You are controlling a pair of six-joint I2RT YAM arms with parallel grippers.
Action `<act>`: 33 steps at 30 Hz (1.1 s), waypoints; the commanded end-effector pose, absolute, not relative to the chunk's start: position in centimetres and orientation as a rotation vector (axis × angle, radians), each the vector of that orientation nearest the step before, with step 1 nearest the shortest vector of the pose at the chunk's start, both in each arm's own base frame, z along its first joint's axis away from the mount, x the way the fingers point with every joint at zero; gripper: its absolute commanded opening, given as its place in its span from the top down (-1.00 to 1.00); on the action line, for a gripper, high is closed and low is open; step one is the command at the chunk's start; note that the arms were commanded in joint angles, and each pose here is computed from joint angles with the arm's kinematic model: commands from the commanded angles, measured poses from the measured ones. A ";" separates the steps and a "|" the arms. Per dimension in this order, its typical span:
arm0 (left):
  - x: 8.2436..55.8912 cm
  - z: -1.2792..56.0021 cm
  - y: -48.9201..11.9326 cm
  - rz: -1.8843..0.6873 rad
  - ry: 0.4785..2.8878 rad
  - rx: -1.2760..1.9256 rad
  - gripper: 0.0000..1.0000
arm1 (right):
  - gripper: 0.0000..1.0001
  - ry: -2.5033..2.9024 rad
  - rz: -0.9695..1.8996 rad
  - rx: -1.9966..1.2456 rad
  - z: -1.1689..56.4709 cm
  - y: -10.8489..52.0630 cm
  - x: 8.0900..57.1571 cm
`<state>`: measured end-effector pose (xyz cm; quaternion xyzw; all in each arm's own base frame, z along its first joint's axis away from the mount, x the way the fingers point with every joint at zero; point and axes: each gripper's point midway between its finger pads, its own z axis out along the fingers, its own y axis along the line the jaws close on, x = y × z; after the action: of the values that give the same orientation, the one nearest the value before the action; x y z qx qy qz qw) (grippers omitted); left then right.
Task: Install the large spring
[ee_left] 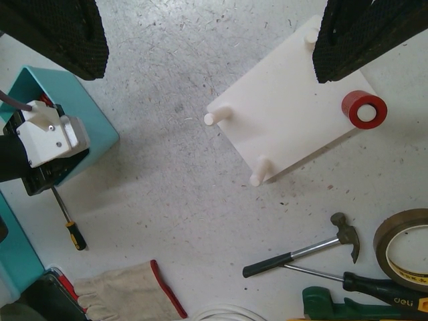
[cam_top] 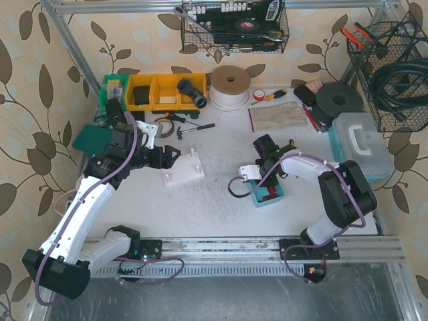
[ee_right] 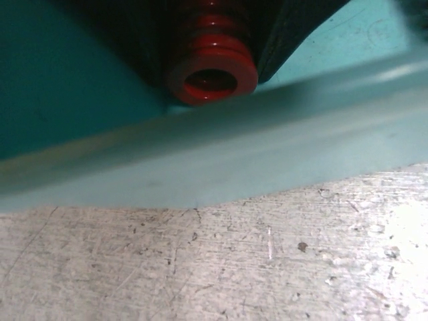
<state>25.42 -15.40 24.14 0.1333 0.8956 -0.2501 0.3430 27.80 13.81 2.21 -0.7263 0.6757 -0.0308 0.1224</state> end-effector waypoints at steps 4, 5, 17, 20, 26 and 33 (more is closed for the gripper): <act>25.3 25.3 -15.4 -0.663 2.286 0.366 -0.73 | 0.72 1.938 -0.090 -2.135 2.3 13.9 27.8; 25.3 25.3 -15.4 -0.660 2.287 0.365 -0.72 | 0.78 1.927 -0.097 -2.131 2.8 13.9 27.8; 25.9 24.9 -14.1 -0.600 2.285 0.275 -0.92 | 1.00 1.862 -0.138 -1.994 9.6 14.2 27.6; 25.9 25.1 -14.2 -0.619 2.259 0.265 -0.93 | 1.00 1.852 -0.141 -1.850 12.7 14.8 28.2; 25.8 24.8 -15.7 -0.740 2.244 0.262 -0.76 | 1.00 1.706 0.034 -1.576 19.8 18.5 27.2; 25.6 24.8 -19.2 -1.013 2.194 0.312 -0.30 | 1.00 1.599 0.257 -1.346 23.8 23.2 25.7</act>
<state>25.53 -16.79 23.03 0.1048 0.8793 -0.3155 0.3412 26.03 20.06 20.84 -0.6152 0.6621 0.0211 0.4274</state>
